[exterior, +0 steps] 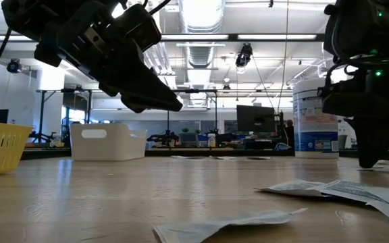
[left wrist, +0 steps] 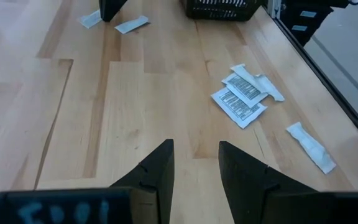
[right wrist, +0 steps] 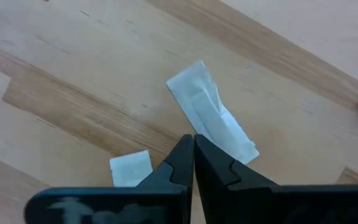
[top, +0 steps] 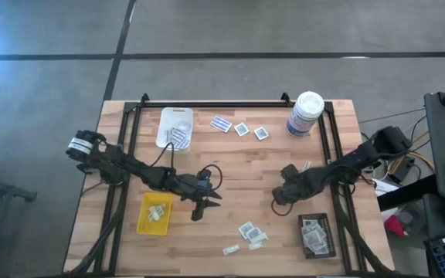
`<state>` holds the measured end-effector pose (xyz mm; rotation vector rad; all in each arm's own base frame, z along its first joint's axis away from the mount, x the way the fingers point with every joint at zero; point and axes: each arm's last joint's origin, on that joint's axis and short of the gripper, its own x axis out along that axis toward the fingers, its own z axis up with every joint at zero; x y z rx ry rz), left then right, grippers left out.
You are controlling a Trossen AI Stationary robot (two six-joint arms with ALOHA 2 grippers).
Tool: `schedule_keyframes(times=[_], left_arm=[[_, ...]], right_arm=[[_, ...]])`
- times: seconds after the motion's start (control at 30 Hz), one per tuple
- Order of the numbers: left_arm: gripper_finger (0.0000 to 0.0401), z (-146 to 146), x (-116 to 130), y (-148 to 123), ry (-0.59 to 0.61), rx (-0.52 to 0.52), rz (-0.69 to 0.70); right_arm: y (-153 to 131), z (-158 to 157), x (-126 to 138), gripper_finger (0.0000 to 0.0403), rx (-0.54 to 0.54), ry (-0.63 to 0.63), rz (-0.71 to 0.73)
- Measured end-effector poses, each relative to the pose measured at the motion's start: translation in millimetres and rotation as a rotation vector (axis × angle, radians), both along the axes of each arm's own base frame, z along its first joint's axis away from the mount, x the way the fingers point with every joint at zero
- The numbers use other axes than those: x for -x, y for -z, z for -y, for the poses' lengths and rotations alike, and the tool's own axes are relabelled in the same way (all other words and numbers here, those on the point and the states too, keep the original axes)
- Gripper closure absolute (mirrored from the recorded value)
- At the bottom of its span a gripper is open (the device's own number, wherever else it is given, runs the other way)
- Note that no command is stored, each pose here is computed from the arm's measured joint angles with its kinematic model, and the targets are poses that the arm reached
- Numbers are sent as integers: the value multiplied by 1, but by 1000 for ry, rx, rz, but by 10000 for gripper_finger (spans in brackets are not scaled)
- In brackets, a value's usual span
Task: Pick & Place First Aid Supplies
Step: Put the green bandage into the yellow bin
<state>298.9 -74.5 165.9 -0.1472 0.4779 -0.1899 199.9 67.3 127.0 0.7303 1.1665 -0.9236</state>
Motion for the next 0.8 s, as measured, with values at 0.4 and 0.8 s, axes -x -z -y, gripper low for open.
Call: schedule_keyframes(times=[0.4, 0.8], left_arm=[[282, 0, 1, 1, 7, -14, 0], [282, 0, 1, 1, 7, -14, 0]], right_arm=[[-7, -8, -11, 394, -121, -30, 29], [-18, -13, -18, 394, -144, -62, 82]])
